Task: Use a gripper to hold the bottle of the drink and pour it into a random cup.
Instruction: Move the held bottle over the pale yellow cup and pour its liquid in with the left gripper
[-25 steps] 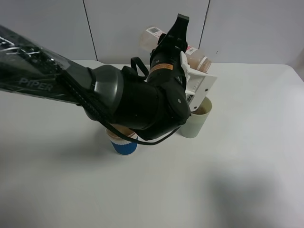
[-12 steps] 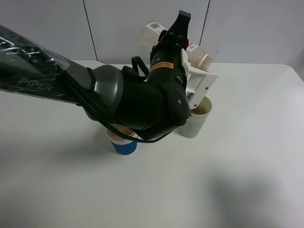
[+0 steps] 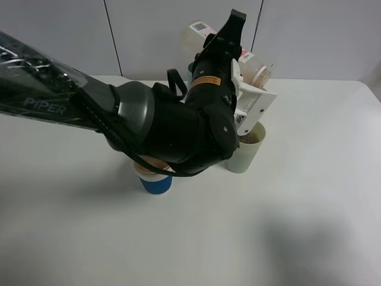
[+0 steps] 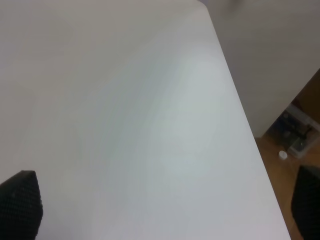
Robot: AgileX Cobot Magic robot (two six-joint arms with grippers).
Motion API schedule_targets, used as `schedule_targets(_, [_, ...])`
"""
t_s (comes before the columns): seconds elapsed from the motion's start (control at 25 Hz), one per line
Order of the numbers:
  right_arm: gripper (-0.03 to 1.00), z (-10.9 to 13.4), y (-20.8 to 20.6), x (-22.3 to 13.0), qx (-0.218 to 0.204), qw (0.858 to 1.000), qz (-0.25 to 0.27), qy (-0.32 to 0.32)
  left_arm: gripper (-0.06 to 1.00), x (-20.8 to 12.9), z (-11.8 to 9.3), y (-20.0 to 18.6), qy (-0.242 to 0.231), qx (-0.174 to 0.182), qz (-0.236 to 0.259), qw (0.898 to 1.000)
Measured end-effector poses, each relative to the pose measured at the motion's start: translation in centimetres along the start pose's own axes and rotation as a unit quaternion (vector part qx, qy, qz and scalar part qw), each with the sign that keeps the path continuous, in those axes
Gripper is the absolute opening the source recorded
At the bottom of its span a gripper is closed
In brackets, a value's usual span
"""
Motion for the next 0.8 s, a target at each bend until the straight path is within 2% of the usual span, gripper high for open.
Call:
schedule_targets(0.32, [0.99,0.0,0.0,0.0,0.0,1.0,0.0,0.0,0.33,0.1,0.2,0.0,0.001,0.004,-0.003,1.0])
schedule_targets(0.52, [0.99,0.0,0.0,0.0,0.0,1.0,0.0,0.0,0.33,-0.1,0.0,0.0,-0.028,-0.003,0.003,1.0])
schedule_targets(0.64, [0.99,0.0,0.0,0.0,0.0,1.0,0.0,0.0,0.33,-0.8,-0.8,-0.1,-0.059,-0.025,0.021,0.998])
schedule_targets(0.8, [0.99,0.0,0.0,0.0,0.0,1.0,0.0,0.0,0.33,-0.5,-2.2,-0.5,-0.118,-0.102,0.012,0.988])
Point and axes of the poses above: a point on each arm's last joint axis where the gripper is mounted, y pointing out along that axis toward the gripper, z along the wrist's bending axis when the last joint is at zero, x = y × z, the point moved 9 cm from there along y, pointing out along that axis toward the gripper, and after that the axes turned 11 degrees about -y, right-handed, at the moved point
